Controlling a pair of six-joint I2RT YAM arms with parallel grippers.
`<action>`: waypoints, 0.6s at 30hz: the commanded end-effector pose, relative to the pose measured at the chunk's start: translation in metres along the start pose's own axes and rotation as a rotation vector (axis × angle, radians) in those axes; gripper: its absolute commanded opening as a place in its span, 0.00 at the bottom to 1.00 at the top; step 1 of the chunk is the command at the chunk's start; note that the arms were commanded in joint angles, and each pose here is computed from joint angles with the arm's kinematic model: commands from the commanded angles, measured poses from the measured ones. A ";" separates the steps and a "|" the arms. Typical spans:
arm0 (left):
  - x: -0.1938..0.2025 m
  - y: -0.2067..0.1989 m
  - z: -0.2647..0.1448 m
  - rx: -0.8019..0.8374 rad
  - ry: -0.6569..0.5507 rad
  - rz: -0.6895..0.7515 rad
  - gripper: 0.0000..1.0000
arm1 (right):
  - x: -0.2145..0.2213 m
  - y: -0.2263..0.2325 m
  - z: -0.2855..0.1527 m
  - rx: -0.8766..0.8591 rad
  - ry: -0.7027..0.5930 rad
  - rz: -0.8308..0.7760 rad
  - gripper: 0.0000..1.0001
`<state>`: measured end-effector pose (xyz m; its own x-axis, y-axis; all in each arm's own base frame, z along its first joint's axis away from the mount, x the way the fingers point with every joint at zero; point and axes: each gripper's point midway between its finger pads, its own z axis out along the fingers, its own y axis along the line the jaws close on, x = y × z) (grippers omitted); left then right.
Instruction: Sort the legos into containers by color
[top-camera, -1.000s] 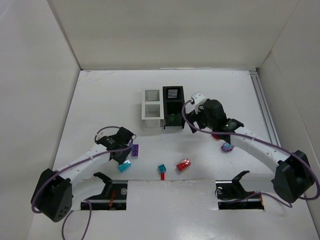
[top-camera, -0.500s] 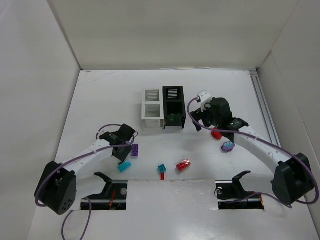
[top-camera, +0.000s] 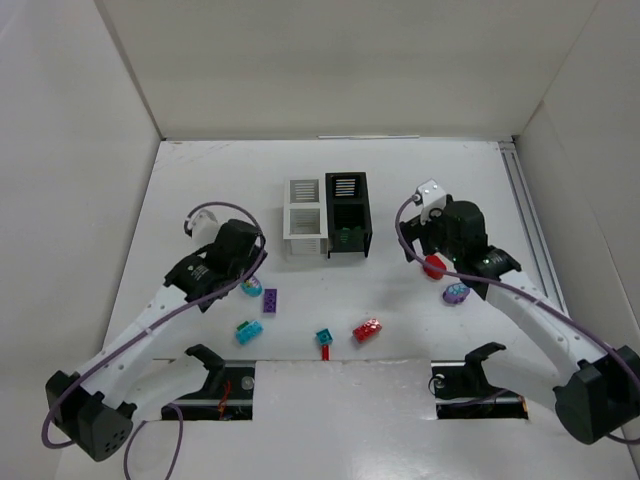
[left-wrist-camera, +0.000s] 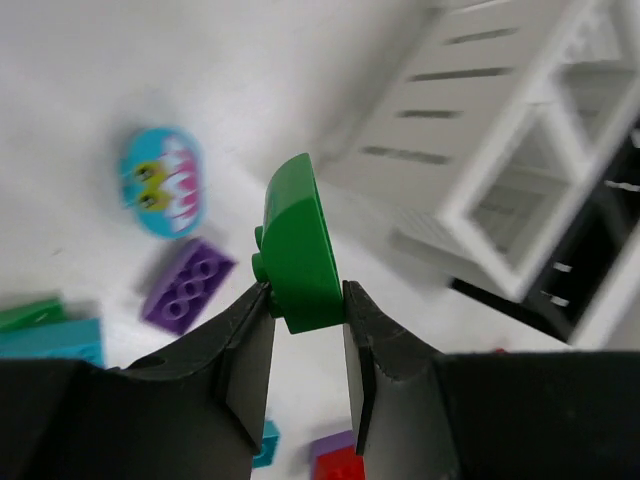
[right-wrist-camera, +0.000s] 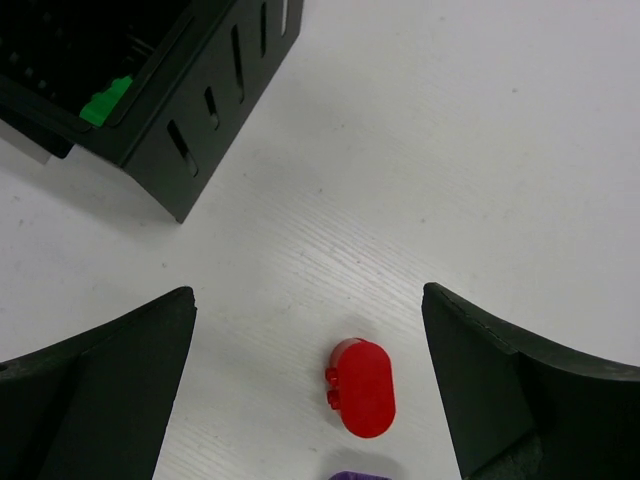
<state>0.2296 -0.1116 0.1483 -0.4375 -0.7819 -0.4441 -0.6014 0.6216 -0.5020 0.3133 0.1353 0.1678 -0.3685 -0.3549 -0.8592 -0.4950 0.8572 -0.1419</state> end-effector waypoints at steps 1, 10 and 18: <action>-0.035 -0.071 -0.030 0.285 -0.129 0.142 0.00 | -0.014 -0.020 -0.018 0.082 -0.054 0.002 0.99; 0.054 -0.228 -0.056 0.671 -0.092 0.740 0.00 | -0.009 -0.038 -0.040 0.158 -0.051 0.012 0.99; 0.104 -0.277 -0.011 0.627 -0.068 0.888 0.00 | 0.007 -0.041 -0.047 0.149 0.008 -0.016 0.99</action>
<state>0.3283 -0.3669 0.2204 -0.5700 -0.0591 -0.8195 0.3329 0.8953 -0.2961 0.2992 0.0856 0.1902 -0.3707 -0.3481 -0.8611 -0.3704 0.9056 -0.2067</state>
